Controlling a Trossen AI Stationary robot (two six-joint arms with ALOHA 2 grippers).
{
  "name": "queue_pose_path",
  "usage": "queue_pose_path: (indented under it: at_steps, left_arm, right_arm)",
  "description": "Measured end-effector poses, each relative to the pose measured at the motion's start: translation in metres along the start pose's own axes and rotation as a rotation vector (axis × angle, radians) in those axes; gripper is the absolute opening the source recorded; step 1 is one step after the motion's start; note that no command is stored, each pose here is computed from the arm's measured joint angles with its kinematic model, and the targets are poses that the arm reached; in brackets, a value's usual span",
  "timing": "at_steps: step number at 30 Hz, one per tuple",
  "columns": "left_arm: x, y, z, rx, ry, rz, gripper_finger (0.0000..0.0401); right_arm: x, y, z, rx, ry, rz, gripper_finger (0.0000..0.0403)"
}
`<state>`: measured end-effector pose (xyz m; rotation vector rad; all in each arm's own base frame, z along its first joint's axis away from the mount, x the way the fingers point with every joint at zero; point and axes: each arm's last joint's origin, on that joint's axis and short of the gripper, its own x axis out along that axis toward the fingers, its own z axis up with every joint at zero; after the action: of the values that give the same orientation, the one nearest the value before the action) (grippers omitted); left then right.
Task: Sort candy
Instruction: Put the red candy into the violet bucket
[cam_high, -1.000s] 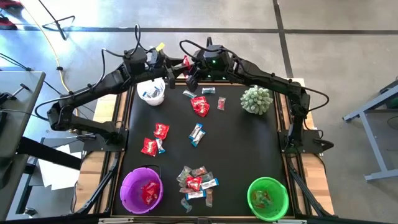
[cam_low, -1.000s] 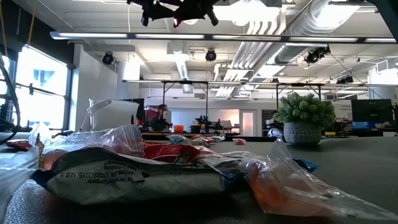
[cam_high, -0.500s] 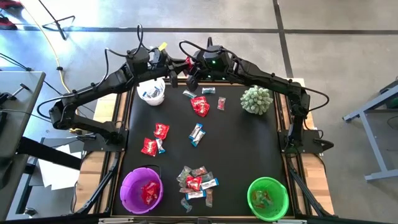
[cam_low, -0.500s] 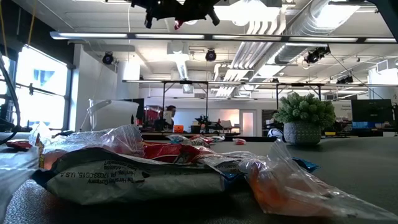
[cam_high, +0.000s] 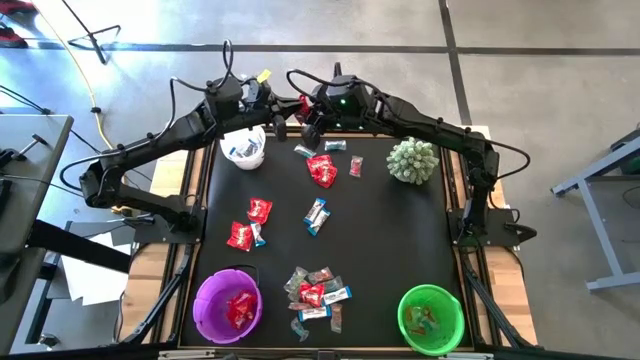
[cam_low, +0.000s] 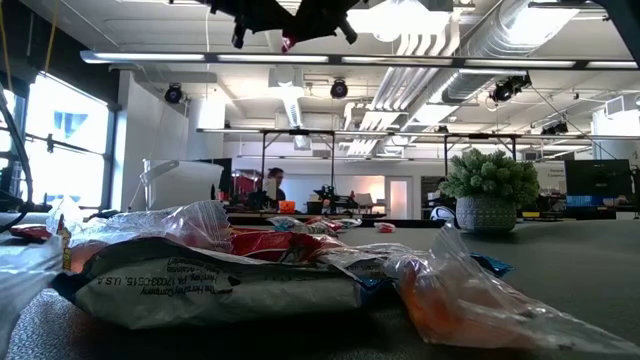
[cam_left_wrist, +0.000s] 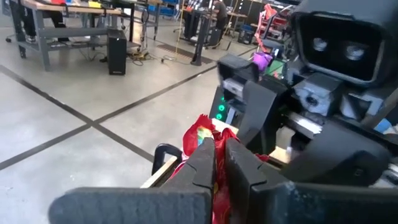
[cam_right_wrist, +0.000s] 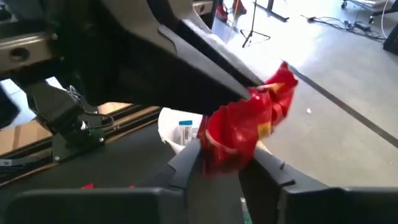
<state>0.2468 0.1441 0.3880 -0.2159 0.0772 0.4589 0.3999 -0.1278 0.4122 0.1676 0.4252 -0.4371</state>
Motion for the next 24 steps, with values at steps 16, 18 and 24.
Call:
queue_pose_path:
  at_steps: [16, 18, 24]
  left_arm:
    - [-0.02, -0.001, -0.005, -0.011, 0.12, 0.016, 0.0001]
    - [-0.027, -0.002, -0.008, -0.018, 0.184, 0.006, 0.0001]
    - [-0.052, -0.005, -0.02, -0.102, 0.386, -0.07, 0.0001]
  right_arm:
    - [-0.066, -0.003, -0.008, 0.067, 0.22, -0.032, 0.0161]
    - [-0.072, -0.001, -0.014, 0.106, 0.291, -0.044, 0.0161]
    - [-0.087, 0.008, -0.04, 0.205, 0.556, -0.114, 0.0161]
